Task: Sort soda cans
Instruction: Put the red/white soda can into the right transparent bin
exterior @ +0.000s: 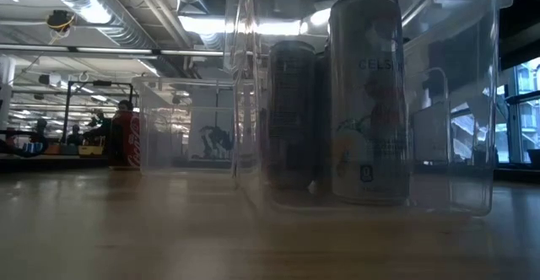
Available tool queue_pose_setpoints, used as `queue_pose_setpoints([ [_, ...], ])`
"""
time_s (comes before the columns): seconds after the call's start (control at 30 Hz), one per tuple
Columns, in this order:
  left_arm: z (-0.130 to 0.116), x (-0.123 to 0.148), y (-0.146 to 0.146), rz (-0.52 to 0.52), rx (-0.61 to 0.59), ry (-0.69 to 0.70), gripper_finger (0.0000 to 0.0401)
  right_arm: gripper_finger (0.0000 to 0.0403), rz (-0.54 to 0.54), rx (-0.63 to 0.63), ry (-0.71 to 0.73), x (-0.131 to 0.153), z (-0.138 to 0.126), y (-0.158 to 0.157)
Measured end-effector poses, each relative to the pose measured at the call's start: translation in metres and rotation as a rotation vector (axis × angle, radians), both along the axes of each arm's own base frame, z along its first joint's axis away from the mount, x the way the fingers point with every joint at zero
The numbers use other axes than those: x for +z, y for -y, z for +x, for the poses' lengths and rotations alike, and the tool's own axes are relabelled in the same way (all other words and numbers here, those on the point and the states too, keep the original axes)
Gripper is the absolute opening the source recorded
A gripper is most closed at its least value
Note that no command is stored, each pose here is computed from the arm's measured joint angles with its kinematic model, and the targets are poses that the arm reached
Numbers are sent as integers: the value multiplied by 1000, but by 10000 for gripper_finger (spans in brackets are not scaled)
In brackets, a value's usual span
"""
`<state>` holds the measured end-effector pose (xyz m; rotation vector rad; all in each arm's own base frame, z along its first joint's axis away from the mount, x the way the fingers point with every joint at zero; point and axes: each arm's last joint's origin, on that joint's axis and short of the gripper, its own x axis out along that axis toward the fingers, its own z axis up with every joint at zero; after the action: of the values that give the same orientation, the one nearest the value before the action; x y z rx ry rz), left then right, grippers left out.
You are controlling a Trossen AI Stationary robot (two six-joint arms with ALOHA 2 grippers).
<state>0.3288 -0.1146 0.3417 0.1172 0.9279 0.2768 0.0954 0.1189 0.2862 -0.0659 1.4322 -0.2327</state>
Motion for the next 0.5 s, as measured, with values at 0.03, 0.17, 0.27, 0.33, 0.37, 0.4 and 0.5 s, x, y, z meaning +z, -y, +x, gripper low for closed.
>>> queue_pose_setpoints([
  [0.03, 0, 0, 0, -2, 2, 2, 292, 303, 0, -10, 1, -1, -1, 2],
  [0.17, 0, 0, 0, -3, 4, 3, 292, 303, 18, -47, 18, -4, -6, 8],
  [0.27, 0, 0, 0, -4, 4, 2, 292, 303, 50, -70, 42, -8, -9, 12],
  [0.33, 0, 0, 0, -4, 4, 3, 292, 303, 60, -84, 50, -13, -11, 14],
  [0.37, 0, 0, 0, -4, 4, 3, 292, 303, 59, -89, 50, -16, -12, 16],
  [0.4, 0, 0, 0, -4, 4, 3, 292, 303, 54, -92, 47, -19, -13, 17],
  [0.5, 0, 0, 0, -4, 4, 3, 292, 303, 53, -104, 48, -24, -15, 20],
])
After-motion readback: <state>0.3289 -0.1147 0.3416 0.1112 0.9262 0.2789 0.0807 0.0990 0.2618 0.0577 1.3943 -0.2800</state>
